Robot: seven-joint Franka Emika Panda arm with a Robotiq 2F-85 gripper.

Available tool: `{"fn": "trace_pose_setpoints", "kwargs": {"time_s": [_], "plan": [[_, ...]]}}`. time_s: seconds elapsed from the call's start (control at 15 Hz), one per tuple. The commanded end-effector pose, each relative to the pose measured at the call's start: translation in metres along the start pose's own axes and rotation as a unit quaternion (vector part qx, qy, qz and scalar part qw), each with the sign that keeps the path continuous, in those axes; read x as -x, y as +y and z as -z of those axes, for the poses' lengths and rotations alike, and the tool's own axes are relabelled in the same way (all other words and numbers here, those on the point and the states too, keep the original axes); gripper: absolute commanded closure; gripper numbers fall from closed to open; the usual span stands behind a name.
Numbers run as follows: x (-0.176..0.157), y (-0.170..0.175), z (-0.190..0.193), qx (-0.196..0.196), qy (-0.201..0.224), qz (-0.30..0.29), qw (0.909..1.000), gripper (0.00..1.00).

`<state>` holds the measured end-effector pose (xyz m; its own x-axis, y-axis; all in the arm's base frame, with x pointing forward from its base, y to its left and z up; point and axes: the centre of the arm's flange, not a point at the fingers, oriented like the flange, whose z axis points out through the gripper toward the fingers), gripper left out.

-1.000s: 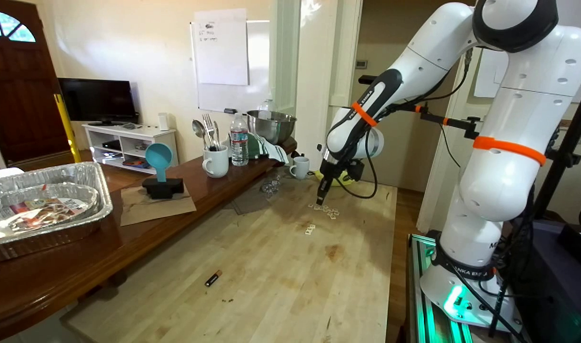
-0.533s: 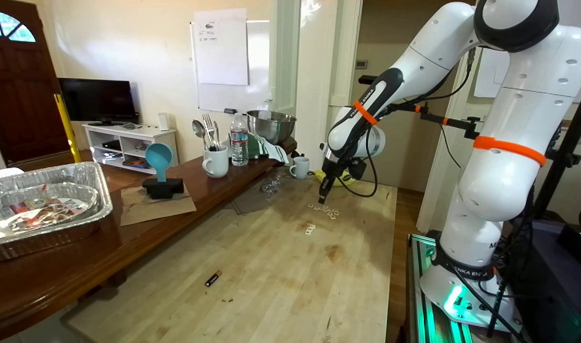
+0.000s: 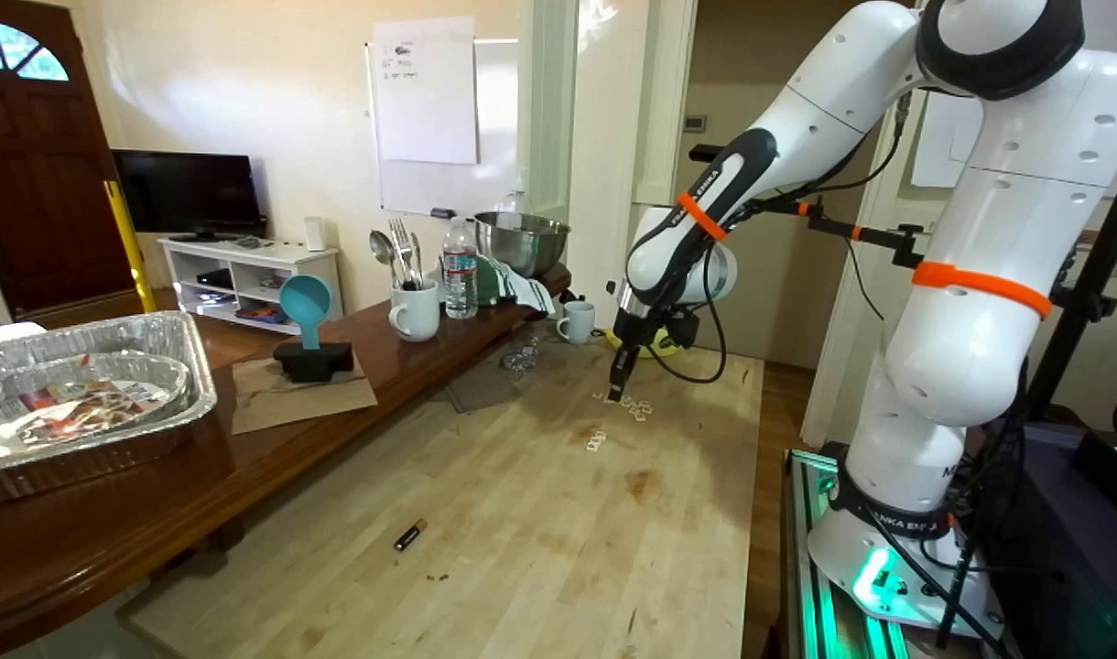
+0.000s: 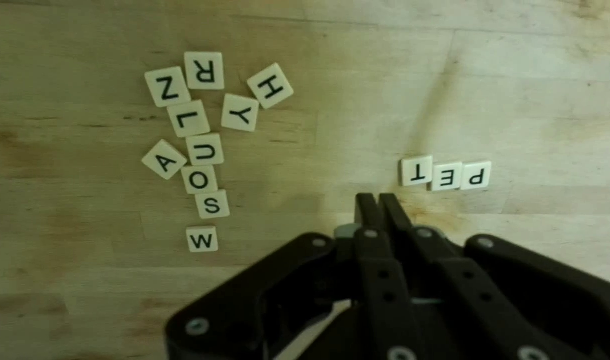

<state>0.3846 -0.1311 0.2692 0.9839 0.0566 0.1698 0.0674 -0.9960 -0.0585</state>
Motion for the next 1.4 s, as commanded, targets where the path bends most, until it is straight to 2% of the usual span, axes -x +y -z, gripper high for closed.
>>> {"fn": "trace_pose_setpoints", "kwargs": {"time_s": [0.0, 0.53, 0.8, 0.87, 0.93, 1.0, 1.33], "plan": [[0.009, -0.028, 0.005, -0.018, -0.015, 0.005, 0.9997, 0.6], [0.009, -0.054, 0.003, -0.025, -0.034, 0.025, 0.9988, 0.01], [0.008, -0.051, -0.006, -0.018, -0.041, 0.026, 0.9987, 0.0], [0.007, -0.049, -0.008, -0.015, -0.042, 0.024, 0.9987, 0.25], [0.007, -0.048, -0.011, -0.013, -0.044, 0.024, 0.9986, 0.27], [0.007, -0.047, -0.014, -0.012, -0.047, 0.027, 0.9985, 0.33], [0.005, -0.039, -0.03, -0.008, -0.056, 0.044, 0.9974, 0.73]]}}
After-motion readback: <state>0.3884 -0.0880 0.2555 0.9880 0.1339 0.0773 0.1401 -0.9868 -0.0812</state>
